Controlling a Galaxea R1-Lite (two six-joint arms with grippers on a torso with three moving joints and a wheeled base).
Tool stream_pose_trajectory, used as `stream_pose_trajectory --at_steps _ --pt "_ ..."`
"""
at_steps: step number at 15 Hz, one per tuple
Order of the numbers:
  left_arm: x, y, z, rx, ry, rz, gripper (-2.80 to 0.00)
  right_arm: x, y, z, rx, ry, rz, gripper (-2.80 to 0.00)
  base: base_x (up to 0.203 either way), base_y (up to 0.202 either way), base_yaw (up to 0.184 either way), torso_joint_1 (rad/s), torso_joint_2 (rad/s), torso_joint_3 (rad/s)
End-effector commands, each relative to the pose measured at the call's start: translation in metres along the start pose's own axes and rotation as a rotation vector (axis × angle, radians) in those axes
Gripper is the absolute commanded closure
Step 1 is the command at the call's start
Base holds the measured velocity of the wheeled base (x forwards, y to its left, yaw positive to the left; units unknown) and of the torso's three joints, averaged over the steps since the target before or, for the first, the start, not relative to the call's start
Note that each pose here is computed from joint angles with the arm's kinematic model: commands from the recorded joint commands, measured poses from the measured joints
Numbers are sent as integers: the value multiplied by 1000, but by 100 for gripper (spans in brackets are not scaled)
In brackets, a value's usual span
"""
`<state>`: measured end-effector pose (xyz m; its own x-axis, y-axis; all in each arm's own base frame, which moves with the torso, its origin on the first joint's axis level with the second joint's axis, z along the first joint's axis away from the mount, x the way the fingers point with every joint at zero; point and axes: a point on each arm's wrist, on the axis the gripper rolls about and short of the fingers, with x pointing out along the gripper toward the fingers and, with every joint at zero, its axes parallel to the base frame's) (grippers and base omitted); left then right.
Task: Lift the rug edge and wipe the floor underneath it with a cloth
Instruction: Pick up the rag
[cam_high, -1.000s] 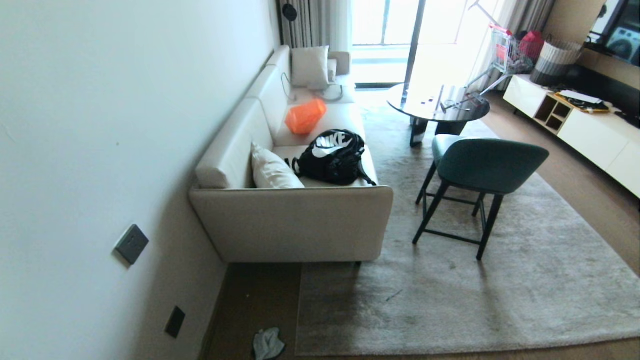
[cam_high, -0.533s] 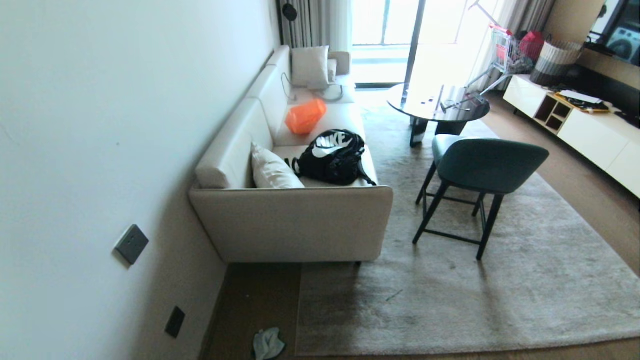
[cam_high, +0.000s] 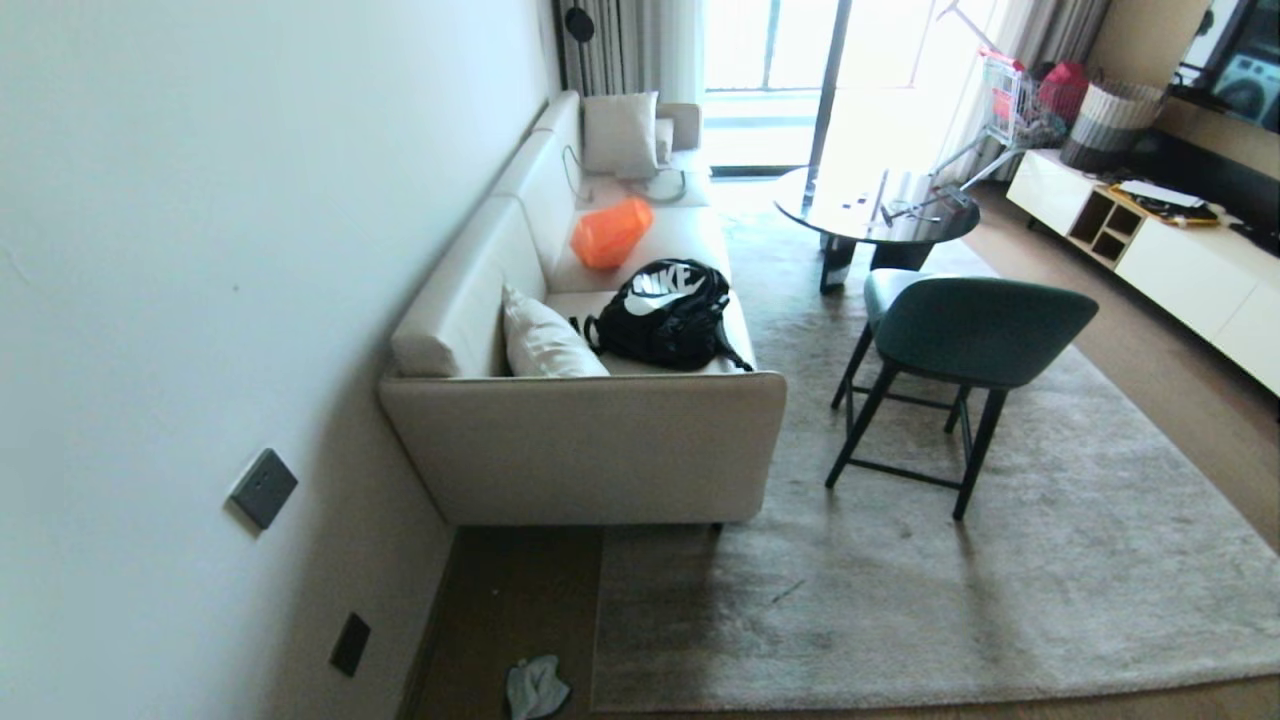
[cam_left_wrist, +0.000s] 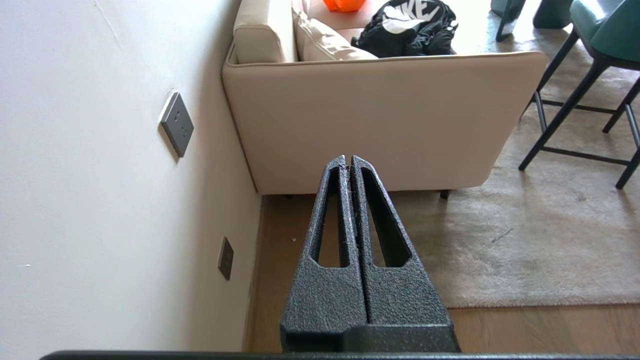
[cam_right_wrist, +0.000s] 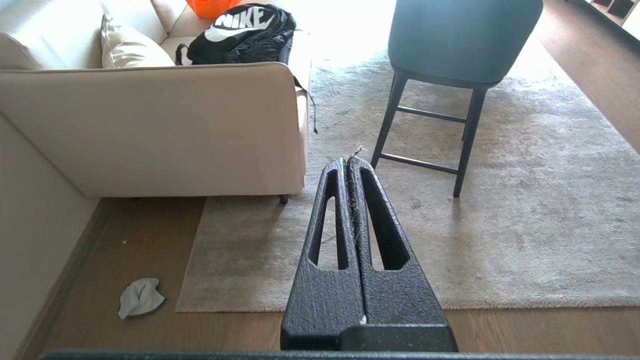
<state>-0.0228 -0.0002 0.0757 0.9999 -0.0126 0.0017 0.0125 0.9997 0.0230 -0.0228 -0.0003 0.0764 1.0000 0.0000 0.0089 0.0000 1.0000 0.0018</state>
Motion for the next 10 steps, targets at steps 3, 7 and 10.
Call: stream_pose_trajectory --at_steps 3,7,10 --pt "0 0 0 0 -1 0 0 0 0 0 0 1 0 0 0 0 0 0 0 0" --pt "0 0 0 0 0 0 0 0 0 0 0 1 -2 0 0 0 0 0 0 0" --pt "0 0 0 0 -1 0 0 0 0 0 1 1 -2 0 0 0 0 0 0 0"
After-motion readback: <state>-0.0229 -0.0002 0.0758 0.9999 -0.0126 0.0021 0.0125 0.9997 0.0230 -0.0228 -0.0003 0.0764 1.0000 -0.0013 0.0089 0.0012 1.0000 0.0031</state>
